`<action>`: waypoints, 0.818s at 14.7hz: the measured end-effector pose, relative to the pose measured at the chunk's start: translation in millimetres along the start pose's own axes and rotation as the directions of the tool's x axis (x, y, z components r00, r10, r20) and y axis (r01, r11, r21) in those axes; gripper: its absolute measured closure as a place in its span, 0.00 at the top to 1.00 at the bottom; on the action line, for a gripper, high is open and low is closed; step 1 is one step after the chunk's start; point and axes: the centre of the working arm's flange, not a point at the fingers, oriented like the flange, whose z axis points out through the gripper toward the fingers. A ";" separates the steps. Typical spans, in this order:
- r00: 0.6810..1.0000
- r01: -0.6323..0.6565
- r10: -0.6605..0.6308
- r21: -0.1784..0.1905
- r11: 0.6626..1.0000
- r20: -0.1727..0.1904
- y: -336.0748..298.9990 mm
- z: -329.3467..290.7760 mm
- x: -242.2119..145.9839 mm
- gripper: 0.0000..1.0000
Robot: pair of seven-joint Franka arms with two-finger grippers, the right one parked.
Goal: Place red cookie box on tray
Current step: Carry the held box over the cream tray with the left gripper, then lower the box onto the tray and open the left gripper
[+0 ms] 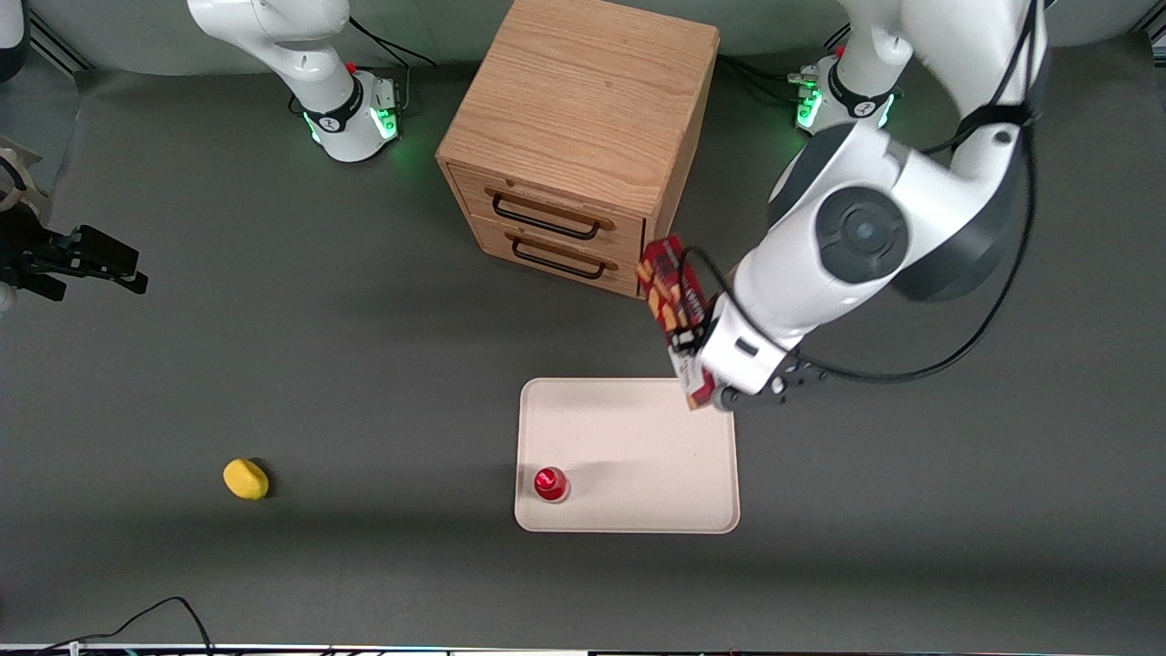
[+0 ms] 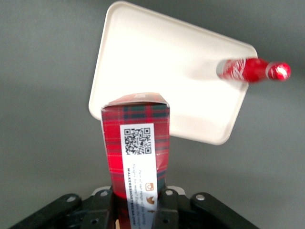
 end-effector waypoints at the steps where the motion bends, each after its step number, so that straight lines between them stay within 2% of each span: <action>1: 1.000 0.005 -0.004 0.013 1.000 -0.022 3.0 18.3 6.6 0.28; 2: 0.999 0.006 -0.005 0.019 1.000 -0.043 5.5 36.7 13.4 0.28; 6: 0.990 -0.031 0.031 0.004 1.000 -0.138 8.4 115.9 32.4 0.28; 9: 0.983 -0.053 0.055 0.011 0.999 -0.175 -0.9 166.1 38.4 0.28; 12: 0.979 -0.041 0.043 0.015 0.999 -0.199 -19.2 189.9 48.8 0.28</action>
